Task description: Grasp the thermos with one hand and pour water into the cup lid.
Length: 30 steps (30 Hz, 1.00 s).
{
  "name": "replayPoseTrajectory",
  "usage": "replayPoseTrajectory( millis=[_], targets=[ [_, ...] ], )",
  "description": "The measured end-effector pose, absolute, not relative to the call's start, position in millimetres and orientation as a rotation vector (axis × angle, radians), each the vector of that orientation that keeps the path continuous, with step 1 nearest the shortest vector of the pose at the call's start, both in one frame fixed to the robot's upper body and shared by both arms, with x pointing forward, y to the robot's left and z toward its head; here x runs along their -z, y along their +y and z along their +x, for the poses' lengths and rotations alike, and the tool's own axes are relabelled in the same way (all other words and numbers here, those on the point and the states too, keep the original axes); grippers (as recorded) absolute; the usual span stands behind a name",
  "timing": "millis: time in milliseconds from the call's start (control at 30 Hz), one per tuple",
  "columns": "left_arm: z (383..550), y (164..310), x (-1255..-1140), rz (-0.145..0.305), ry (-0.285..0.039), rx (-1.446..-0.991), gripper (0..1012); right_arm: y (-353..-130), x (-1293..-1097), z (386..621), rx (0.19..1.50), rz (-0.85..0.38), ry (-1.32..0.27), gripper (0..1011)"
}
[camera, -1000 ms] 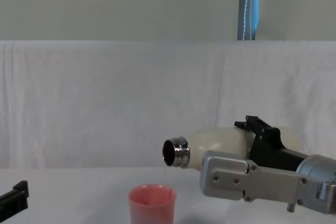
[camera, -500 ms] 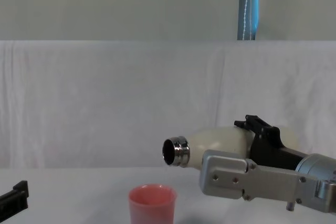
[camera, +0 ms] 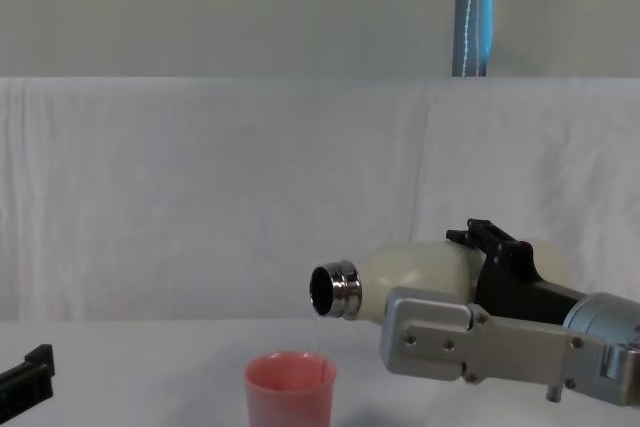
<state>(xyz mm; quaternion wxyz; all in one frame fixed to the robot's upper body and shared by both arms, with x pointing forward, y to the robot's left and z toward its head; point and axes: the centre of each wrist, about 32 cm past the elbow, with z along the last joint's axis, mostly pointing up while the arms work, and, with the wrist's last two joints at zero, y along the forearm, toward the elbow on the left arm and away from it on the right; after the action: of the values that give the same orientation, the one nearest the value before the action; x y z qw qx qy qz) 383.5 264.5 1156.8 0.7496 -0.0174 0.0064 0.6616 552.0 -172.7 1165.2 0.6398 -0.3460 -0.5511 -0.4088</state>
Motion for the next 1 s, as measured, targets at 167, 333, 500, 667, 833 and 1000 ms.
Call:
replayPoseTrajectory(
  millis=[167,333,500,667,833,1000],
  targets=[
    [383.5,264.5,-1156.8,-0.038,0.014,-1.446,1001,-173.4,-1165.0,552.0,0.931,-0.793,-1.261,959],
    [383.5,264.5,-1156.8,-0.038,0.014,-1.446,1001,-173.7,-1164.9,551.9,0.930,-0.796,-1.264,959],
    [383.5,264.5,-1156.8,-0.038,0.014,-1.446,1001,-174.1,-1165.0,552.0,0.930,-0.797,-1.266,959],
    [383.5,264.5,-1156.8,-0.038,0.014,-1.446,1001,-174.4,-1165.0,552.0,0.931,-0.796,-1.267,959],
    [383.5,264.5,-1156.8,-0.038,0.014,-1.446,1001,-174.6,-1165.2,552.0,0.931,-0.797,-1.269,959],
    [383.5,264.5,-1156.8,-0.038,0.014,-1.446,1001,-174.7,-1165.2,551.9,0.931,-0.798,-1.271,959]
  ],
)
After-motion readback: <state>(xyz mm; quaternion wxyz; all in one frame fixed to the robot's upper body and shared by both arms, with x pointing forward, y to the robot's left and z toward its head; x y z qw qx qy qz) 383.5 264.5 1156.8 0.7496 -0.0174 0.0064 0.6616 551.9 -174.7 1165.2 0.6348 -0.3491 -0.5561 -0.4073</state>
